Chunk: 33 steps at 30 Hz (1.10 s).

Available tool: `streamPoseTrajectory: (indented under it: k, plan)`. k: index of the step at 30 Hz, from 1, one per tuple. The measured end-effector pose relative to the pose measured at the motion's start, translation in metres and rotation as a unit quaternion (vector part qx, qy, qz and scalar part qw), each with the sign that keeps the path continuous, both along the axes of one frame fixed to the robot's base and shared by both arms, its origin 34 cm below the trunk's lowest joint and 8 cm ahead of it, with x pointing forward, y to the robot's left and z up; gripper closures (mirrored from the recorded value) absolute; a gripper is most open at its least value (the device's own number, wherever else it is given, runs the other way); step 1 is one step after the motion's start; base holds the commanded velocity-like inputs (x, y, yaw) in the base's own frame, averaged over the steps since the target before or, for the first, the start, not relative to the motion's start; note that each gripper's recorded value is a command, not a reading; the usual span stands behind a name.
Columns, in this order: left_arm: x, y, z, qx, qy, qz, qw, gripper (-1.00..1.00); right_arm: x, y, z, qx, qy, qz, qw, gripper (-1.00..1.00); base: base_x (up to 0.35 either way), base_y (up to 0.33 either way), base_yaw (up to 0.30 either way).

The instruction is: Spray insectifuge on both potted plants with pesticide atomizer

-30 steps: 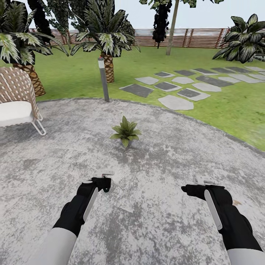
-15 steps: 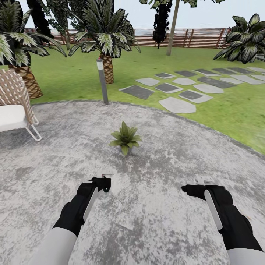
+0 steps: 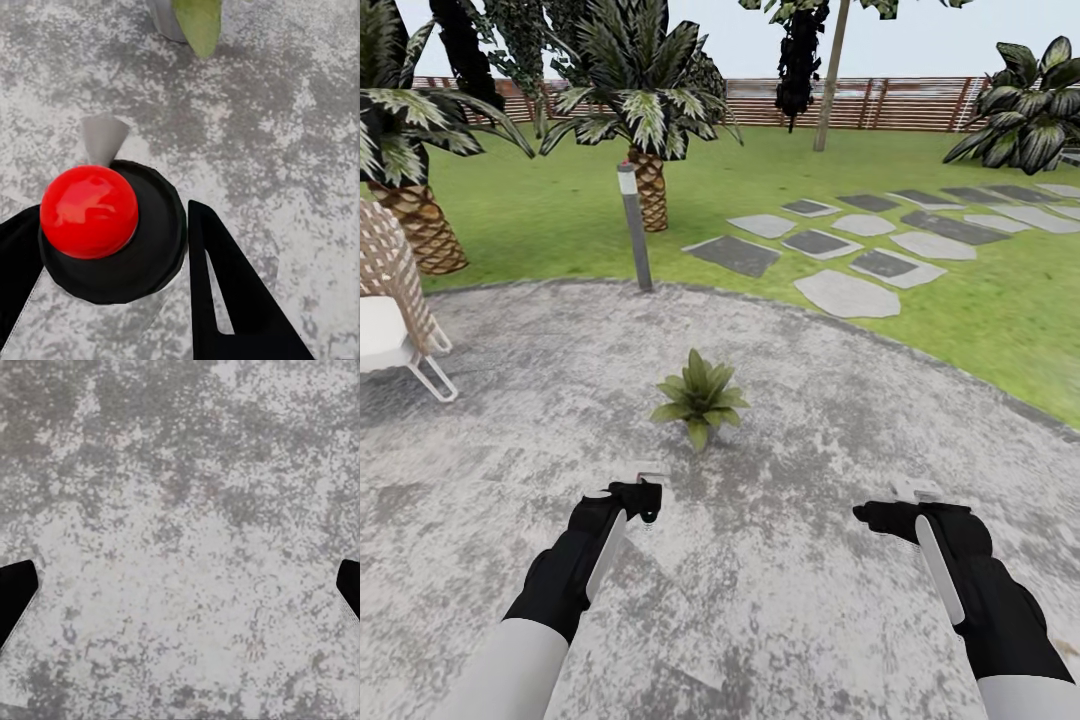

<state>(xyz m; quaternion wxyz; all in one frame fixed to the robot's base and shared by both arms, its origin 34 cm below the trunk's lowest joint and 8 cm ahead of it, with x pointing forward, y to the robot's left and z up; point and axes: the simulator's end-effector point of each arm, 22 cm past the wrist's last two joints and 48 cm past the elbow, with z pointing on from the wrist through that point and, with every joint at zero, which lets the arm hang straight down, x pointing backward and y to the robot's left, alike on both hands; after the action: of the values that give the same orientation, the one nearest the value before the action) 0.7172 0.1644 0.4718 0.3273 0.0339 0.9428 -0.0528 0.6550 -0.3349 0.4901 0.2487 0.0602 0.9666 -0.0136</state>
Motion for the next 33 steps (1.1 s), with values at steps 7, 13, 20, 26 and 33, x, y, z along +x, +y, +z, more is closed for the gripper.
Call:
streamPoseTrajectory:
  k: [7,13,20,26,33]
  plan:
    - [-0.0002,0.0,-0.0004,0.0,0.001,0.0,1.0,1.0,-0.0001,0.0001,-0.0002,0.0,0.0,0.0,1.0,-1.0,0.345,0.0,0.0]
    - [-0.0003,-0.0001,-0.0004,0.0,0.0,0.0,1.0,1.0,-0.0002,0.0001,-0.0003,0.0,0.0,0.0,1.0,-1.0,0.345,0.0,0.0]
    - [-0.0003,-0.0001,-0.0005,0.0,0.001,0.0,1.0,1.0,0.0001,0.0002,0.0001,0.0,0.0,0.0,1.0,-1.0,0.344,0.0,0.0]
    - [-0.0003,-0.0001,-0.0004,0.0,0.001,0.0,1.0,1.0,0.0001,0.0,0.0002,0.0,0.0,0.0,1.0,-1.0,0.335,0.0,0.0]
    - [-0.0003,0.0003,-0.0007,0.0,0.001,0.0,1.0,1.0,0.0002,0.0,0.0,0.0,0.0,0.0,1.0,-1.0,0.267,0.0,0.0]
